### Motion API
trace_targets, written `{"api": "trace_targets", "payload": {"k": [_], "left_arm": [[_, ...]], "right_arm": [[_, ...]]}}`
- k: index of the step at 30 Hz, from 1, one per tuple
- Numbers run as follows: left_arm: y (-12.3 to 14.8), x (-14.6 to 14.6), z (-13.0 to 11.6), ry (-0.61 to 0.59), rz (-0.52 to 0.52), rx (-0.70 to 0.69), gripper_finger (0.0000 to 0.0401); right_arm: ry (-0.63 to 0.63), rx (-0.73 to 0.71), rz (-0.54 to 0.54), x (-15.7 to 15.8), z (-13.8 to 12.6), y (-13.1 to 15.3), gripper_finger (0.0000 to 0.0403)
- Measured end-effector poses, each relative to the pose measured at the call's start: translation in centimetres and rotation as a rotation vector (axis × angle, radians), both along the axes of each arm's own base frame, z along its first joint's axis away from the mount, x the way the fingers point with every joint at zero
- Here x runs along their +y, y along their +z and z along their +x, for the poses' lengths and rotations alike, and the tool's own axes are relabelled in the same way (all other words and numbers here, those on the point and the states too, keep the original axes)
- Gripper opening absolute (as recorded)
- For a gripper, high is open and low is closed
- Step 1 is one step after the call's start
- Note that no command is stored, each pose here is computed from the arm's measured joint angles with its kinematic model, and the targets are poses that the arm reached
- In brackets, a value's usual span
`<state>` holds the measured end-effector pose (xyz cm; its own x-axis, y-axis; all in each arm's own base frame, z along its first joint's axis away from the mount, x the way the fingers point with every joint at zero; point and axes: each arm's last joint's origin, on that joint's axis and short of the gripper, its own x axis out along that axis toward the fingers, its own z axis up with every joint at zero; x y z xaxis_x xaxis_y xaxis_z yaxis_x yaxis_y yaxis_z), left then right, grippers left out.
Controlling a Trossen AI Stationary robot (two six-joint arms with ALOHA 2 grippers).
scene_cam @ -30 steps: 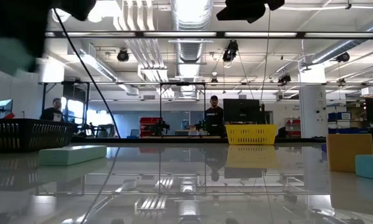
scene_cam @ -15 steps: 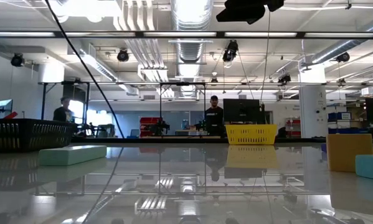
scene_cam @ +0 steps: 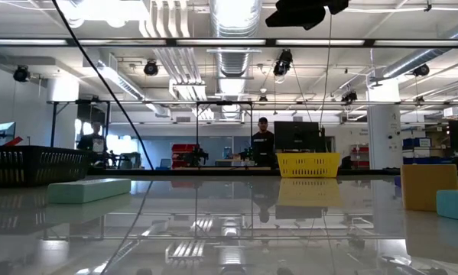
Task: Sort & place blocks by color
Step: Put the light blue block into the red bin
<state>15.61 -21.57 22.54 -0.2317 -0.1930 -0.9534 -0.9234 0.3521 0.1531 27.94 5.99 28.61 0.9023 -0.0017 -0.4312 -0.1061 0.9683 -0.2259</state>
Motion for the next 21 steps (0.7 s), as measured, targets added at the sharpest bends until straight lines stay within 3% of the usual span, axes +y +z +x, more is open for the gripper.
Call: {"api": "trace_targets", "payload": {"k": [12, 21], "left_arm": [[-0.7, 0.3, -0.2, -0.004, 0.022, 0.017, 0.0154], [0.6, -0.2, 0.3, -0.003, 0.000, -0.041, 0.0155]], "right_arm": [[0.000, 0.002, 0.000, 0.0, 0.0, -0.1, 0.0283], [0.000, 0.004, 0.000, 0.0, 0.0, -0.1, 0.0283]]}}
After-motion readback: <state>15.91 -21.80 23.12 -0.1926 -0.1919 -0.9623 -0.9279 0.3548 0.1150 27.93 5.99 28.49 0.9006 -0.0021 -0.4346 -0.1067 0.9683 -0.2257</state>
